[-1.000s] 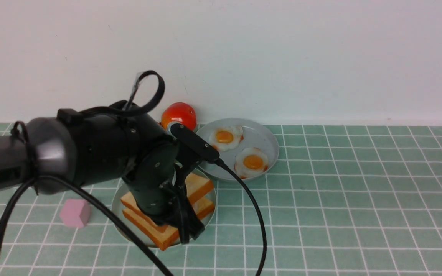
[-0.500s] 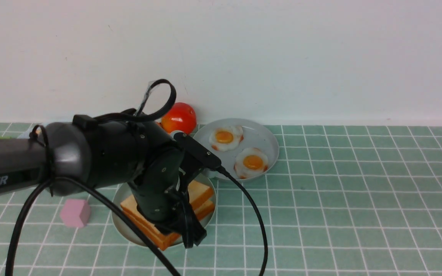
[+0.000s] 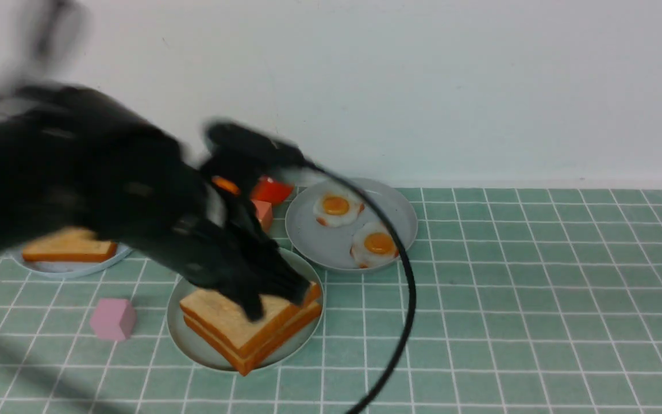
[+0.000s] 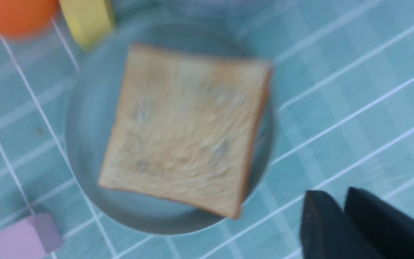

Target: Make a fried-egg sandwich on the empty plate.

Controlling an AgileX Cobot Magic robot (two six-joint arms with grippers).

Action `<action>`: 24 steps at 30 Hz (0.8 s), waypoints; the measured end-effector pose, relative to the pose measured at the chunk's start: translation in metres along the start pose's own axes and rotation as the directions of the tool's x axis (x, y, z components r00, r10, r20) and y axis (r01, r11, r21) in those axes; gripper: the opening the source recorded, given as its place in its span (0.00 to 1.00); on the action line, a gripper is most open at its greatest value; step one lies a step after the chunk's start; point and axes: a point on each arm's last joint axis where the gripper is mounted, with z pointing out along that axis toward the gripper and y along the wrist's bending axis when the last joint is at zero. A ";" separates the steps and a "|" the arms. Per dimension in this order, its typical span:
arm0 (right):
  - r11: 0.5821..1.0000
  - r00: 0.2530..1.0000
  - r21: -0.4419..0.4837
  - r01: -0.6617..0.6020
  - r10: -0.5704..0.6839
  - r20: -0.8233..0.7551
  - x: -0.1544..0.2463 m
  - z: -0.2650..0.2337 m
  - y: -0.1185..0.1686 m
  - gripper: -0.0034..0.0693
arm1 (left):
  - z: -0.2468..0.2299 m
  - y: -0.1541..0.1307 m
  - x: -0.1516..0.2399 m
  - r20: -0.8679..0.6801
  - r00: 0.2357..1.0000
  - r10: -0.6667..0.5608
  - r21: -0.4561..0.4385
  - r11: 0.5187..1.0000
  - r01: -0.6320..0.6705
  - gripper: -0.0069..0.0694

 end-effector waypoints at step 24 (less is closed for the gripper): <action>0.836 0.890 0.382 -0.395 0.245 0.384 0.096 0.000 -0.050 0.11 | -0.097 0.016 0.215 0.680 0.705 -0.201 0.220 0.973 0.065 0.07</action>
